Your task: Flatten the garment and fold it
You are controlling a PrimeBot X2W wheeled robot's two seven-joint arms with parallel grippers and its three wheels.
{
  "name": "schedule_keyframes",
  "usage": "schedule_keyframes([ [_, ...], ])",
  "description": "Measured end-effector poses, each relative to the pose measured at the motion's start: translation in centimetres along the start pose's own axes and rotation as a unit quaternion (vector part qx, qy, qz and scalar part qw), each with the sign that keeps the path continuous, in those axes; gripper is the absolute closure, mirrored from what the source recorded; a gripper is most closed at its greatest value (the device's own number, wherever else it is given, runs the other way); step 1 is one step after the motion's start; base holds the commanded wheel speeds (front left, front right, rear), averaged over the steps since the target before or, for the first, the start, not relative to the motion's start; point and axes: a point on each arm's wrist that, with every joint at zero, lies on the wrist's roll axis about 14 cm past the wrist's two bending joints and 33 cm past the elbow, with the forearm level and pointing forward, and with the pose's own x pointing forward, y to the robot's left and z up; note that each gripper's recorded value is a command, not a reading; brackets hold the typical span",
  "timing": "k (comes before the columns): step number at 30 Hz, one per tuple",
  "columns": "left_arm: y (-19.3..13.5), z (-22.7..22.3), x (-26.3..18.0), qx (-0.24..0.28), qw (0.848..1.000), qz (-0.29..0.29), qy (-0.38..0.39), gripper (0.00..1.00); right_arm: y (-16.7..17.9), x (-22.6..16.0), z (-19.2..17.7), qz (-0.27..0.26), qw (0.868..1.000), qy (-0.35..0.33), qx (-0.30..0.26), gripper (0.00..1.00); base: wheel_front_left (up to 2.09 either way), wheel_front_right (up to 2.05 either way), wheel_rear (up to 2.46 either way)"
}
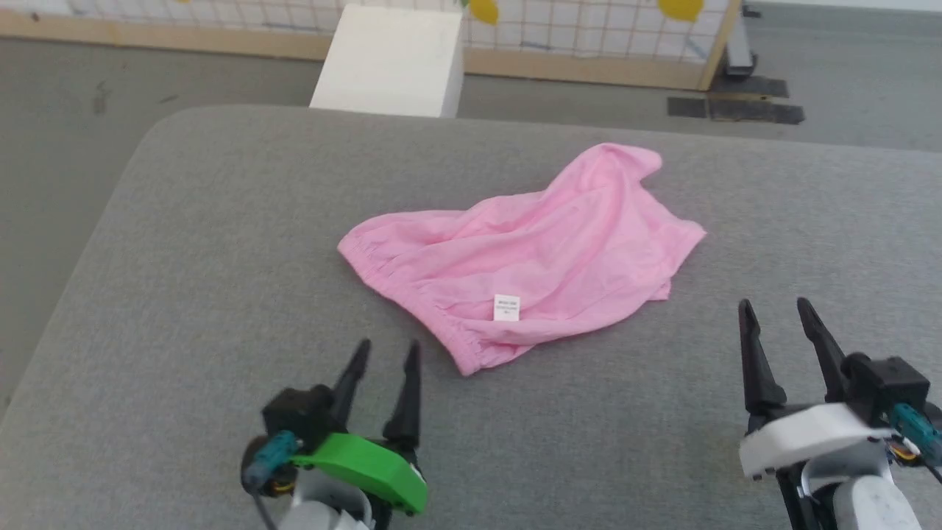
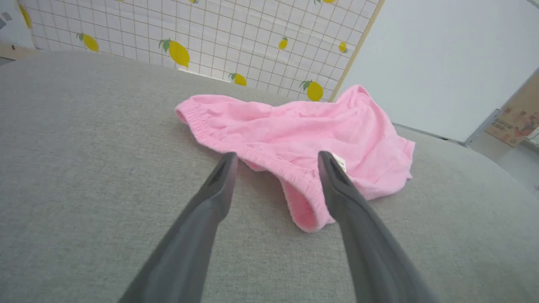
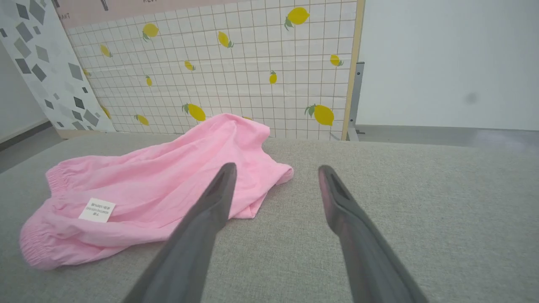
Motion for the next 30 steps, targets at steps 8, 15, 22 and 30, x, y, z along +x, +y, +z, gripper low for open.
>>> schedule_keyframes([
  [8,-3.6,-4.6,0.6,0.009,0.993,-0.051,0.103,0.0,-1.6,-2.9,1.7,-0.026,0.999,-0.025,0.001,0.0,0.0,0.0,0.0],
  [15,-4.7,-8.0,1.8,0.03,0.976,-0.062,0.204,0.0,-2.7,-4.0,2.3,-0.044,0.998,-0.033,0.003,0.0,0.0,0.0,0.0],
  [22,-4.7,-9.8,2.7,0.037,0.965,-0.057,0.254,0.0,-3.2,-4.4,1.7,-0.055,0.998,-0.024,0.008,0.0,0.0,0.0,0.0],
  [30,-5.2,-9.6,3.6,0.031,0.968,-0.069,0.237,1.0,-3.6,-4.5,1.1,-0.061,0.998,-0.015,0.013,0.0,0.0,0.0,0.0],
])
